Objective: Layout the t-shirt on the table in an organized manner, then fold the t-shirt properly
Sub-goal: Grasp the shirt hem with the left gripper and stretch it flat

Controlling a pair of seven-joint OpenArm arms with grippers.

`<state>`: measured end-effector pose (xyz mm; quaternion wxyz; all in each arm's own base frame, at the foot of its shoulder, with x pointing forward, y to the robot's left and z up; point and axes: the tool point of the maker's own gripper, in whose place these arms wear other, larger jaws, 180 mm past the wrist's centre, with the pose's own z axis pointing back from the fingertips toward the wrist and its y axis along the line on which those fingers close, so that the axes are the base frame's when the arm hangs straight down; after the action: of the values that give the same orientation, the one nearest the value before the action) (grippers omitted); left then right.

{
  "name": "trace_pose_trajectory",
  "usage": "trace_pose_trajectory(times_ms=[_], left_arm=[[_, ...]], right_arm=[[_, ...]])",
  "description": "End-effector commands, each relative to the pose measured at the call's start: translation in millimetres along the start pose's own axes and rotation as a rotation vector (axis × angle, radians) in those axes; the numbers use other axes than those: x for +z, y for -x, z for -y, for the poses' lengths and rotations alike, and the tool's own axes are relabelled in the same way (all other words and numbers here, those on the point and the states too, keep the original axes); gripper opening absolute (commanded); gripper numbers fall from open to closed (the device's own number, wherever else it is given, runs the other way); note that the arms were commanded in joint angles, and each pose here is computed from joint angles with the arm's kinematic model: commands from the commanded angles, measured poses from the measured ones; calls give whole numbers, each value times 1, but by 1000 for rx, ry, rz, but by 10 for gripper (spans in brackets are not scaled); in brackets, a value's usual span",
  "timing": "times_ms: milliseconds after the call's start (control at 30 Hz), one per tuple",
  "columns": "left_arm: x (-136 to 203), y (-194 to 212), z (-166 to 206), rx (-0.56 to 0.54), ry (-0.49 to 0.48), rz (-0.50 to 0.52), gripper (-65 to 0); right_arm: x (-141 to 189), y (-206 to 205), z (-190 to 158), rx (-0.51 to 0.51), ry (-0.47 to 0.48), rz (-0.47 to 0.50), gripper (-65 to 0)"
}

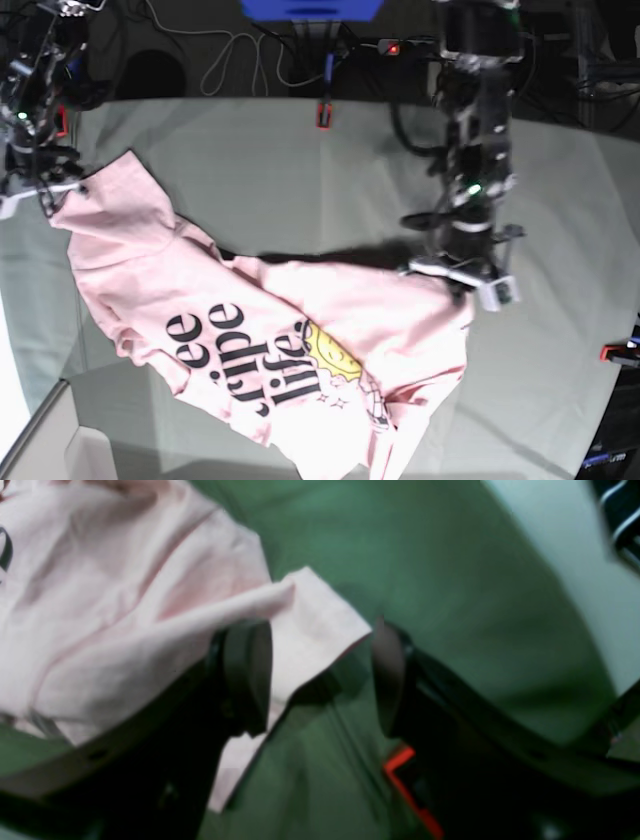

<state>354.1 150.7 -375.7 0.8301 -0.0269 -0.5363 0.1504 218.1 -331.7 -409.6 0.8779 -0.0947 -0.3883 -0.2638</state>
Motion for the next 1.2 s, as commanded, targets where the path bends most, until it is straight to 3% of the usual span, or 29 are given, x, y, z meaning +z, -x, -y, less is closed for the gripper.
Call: trace_pose_trajectory(times_ms=[0,167,533,700,900,1167], left_arm=[[7,-14,-7,-13,-3,45,-650],[36,-37,-55,63,-37,95,-650],[74,-41,-168,185,-205,82,-650],[93,-37,-204,220,-286,81,-649],[100,-13,-225,229,-346,28,-649],[109,-5,-251,248,-416,18,-649]], right_arm=[[1,-15,1,8,-3,50,-323],[0,-11,1,5,-3,39,-323],[0,-13,-9,14,-24,44,-323],[-1,-1,-41,67,-104,15,-323],[11,25,-103,232,-360,-28,-323],[6,12,-123,241,-405,-2,-256]])
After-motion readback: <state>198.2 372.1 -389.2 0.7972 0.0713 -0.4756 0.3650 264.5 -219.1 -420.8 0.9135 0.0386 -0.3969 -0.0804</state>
